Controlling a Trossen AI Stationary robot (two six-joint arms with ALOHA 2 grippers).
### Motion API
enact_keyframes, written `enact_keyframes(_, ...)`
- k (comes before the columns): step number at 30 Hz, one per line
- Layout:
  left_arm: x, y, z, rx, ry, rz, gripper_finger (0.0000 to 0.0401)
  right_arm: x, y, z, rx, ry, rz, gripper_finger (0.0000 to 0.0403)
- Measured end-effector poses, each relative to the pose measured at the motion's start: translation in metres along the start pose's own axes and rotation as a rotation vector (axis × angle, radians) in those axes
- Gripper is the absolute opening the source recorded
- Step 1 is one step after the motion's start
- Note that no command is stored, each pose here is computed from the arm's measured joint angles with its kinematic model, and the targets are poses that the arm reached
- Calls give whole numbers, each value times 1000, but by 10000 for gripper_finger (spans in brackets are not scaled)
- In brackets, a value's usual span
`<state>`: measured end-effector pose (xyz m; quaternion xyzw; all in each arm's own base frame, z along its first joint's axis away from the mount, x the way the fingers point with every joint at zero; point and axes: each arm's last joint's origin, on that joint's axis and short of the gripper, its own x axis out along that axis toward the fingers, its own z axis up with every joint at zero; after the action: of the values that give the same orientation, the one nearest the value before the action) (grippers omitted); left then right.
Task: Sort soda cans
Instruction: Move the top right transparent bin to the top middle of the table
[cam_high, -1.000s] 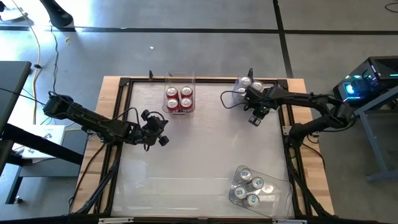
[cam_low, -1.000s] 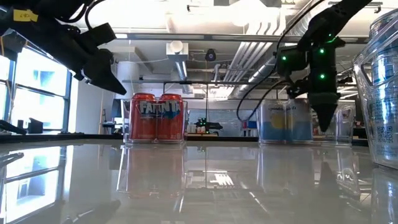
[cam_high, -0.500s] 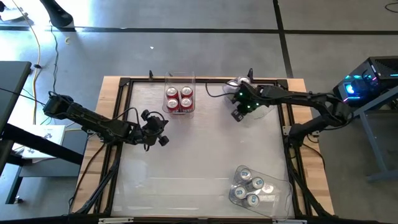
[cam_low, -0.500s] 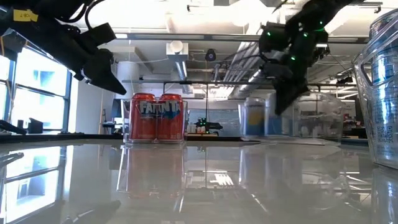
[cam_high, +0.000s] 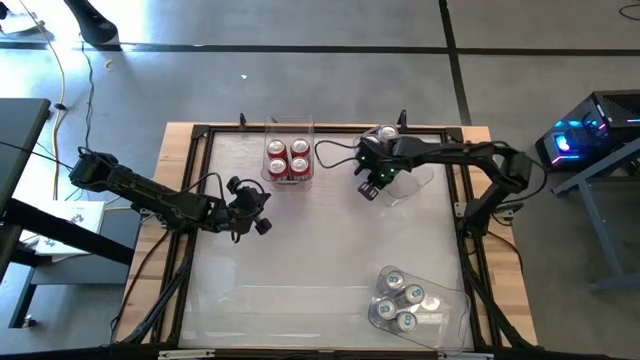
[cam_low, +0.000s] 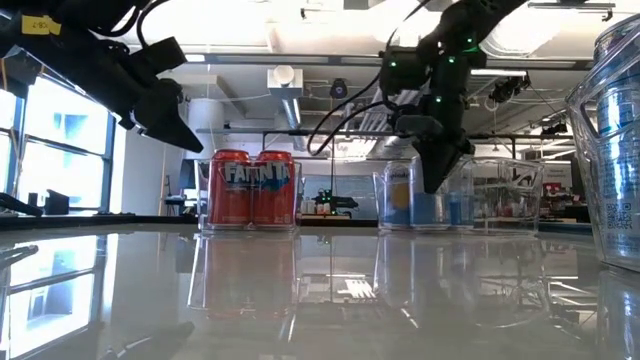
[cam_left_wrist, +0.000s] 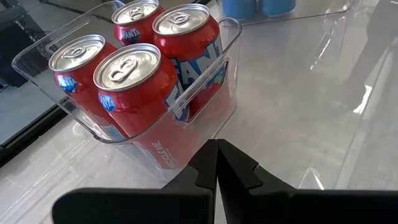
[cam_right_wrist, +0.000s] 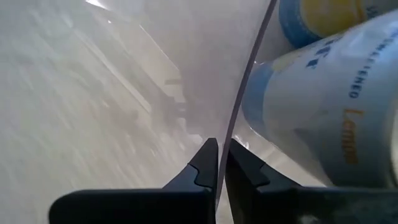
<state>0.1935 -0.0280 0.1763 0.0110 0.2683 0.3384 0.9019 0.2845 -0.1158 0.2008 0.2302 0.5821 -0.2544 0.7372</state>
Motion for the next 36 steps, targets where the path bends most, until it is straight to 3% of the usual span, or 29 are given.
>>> enact_keyframes(4, 0, 0, 0, 0, 0, 0, 0, 0, 7, -1, -34, -3, -28, 23)
enact_keyframes(11, 0, 0, 0, 0, 0, 0, 0, 2, 10, -4, -49, -12, -69, 130)
enact_keyframes(14, 0, 0, 0, -1, 0, 0, 0, 2, 8, -3, -42, -25, -96, 151)
enact_keyframes(17, 0, 0, 0, -1, 0, 0, 0, 2, 8, -3, -42, -26, -100, 137)
enact_keyframes(27, 0, 0, 0, -2, 4, -9, 0, 18, 12, -2, -81, 17, -92, 11)
enact_keyframes(36, 0, 0, 0, -3, 4, -11, 0, 13, 28, -2, -221, 10, -80, 5)
